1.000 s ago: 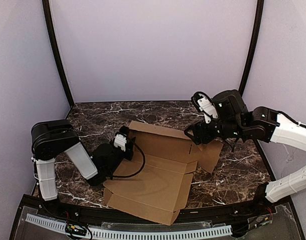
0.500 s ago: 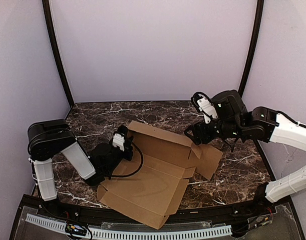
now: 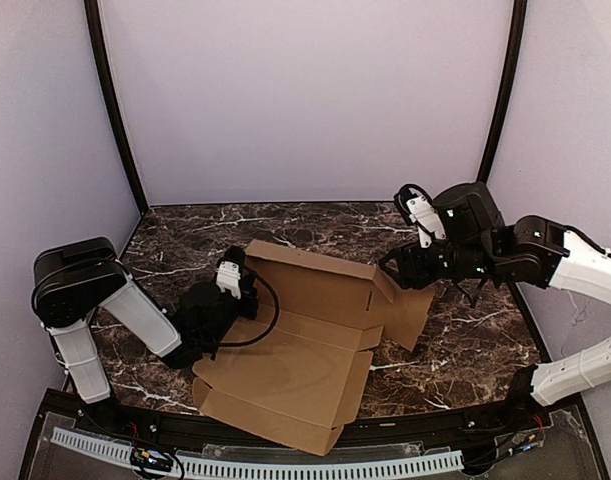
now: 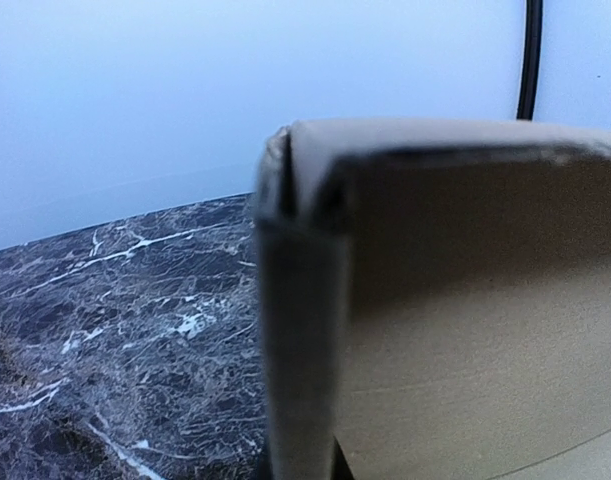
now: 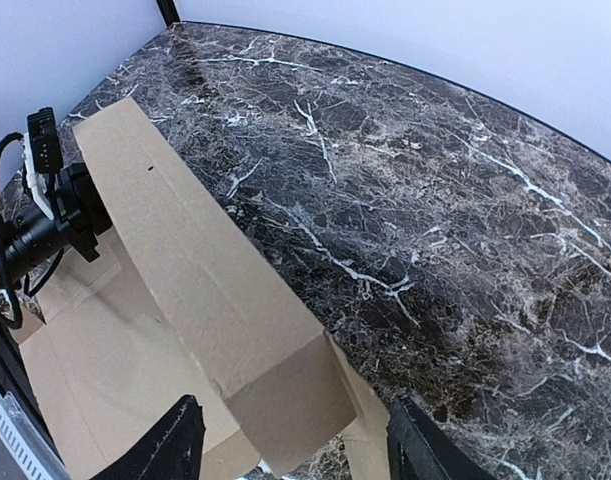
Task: Fold the paper box
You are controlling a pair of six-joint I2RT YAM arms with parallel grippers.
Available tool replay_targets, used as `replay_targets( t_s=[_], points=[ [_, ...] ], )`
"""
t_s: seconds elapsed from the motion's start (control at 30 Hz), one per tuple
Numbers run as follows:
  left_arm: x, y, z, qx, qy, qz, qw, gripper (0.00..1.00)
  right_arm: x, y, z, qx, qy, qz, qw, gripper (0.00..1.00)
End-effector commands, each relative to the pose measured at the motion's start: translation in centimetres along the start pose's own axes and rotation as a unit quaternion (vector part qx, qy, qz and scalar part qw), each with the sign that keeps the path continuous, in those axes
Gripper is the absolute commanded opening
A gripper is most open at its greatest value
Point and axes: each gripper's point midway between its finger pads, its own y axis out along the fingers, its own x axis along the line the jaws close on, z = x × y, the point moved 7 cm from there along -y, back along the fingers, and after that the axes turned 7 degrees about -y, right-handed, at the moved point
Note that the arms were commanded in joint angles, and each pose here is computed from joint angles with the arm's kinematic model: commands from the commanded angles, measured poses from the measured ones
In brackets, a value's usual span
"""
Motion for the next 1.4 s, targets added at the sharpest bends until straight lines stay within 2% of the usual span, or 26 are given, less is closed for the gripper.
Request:
replay_targets(
  t_s=[0.0,0.1,0.3,0.57,0.7,1.1,1.37],
  points=[
    [1.6,-0.6,-0.2,0.023,-0.049,-0.068,0.996,0.01,-0.5,0.2,1.1,0.015,0.043,0.008,0.999,0.47],
    [1.5,-0.9,-0.4,0.035,-0.089,-0.080,0.992,0.01,-0.4,1.2,1.5,0.028,0.062,0.008,0.998,0.29],
    [1.0,-1.4,-1.0,0.025,-0.088,-0.089,0.992,0.01,-0.5,3.0,0.3,0.020,0.062,0.011,0.998,0.01],
    [0.7,-2.2,-0.7,0.015,-0.075,-0.089,0.993,0.01,-1.7,5.7,-1.5,0.011,0.047,0.019,0.999,0.00],
    [0.5,-2.3,-0.8,0.012,-0.069,-0.095,0.993,0.01,-1.2,7.3,-1.1,0.020,0.048,-0.012,0.999,0.00],
    [-0.7,-2.2,-1.4,0.003,-0.042,-0.102,0.994,0.01,0.7,11.3,-0.6,0.015,0.097,-0.078,0.992,0.00],
    [-1.3,-2.3,-1.2,0.005,-0.040,-0.102,0.994,0.01,0.6,11.2,-0.8,-0.014,0.130,-0.079,0.988,0.00]
  ],
)
